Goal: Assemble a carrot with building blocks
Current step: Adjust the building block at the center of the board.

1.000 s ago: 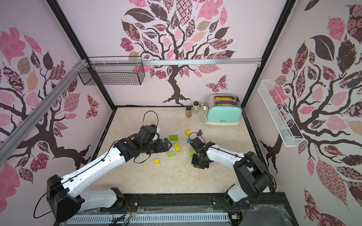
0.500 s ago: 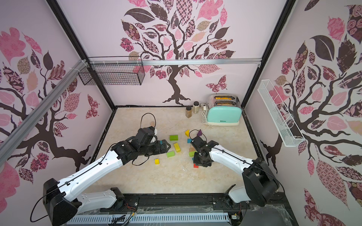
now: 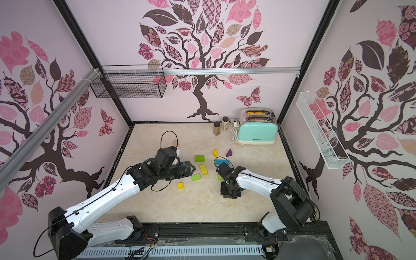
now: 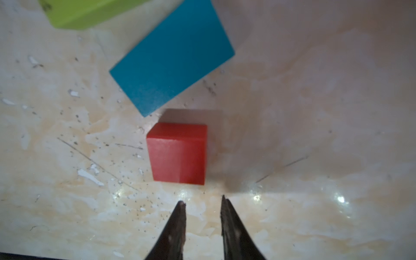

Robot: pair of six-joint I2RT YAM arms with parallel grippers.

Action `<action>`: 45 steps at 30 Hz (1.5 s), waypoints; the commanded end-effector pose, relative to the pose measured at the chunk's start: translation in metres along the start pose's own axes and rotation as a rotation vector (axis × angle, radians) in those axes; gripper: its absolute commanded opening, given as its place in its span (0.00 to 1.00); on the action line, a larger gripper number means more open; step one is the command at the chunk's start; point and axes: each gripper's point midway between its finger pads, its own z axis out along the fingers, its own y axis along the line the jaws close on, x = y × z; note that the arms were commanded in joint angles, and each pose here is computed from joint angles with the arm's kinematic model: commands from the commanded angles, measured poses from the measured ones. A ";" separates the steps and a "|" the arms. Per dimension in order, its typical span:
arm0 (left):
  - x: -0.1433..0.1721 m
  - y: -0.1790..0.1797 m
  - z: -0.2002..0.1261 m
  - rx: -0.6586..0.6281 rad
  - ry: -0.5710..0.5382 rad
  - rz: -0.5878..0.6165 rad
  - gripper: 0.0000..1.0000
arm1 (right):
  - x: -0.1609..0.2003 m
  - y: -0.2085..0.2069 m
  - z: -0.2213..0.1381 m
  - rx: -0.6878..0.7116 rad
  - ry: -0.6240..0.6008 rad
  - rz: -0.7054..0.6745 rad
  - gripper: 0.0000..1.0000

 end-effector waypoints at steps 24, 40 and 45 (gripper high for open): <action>-0.007 0.004 -0.001 -0.017 -0.021 0.009 0.98 | -0.051 0.007 0.014 0.089 -0.127 -0.073 0.31; -0.010 0.002 0.009 -0.012 -0.003 0.002 0.98 | -0.063 0.006 0.021 0.066 -0.103 -0.210 0.31; -0.013 0.001 0.010 -0.011 -0.003 0.003 0.98 | -0.068 0.005 0.021 0.082 -0.109 -0.223 0.32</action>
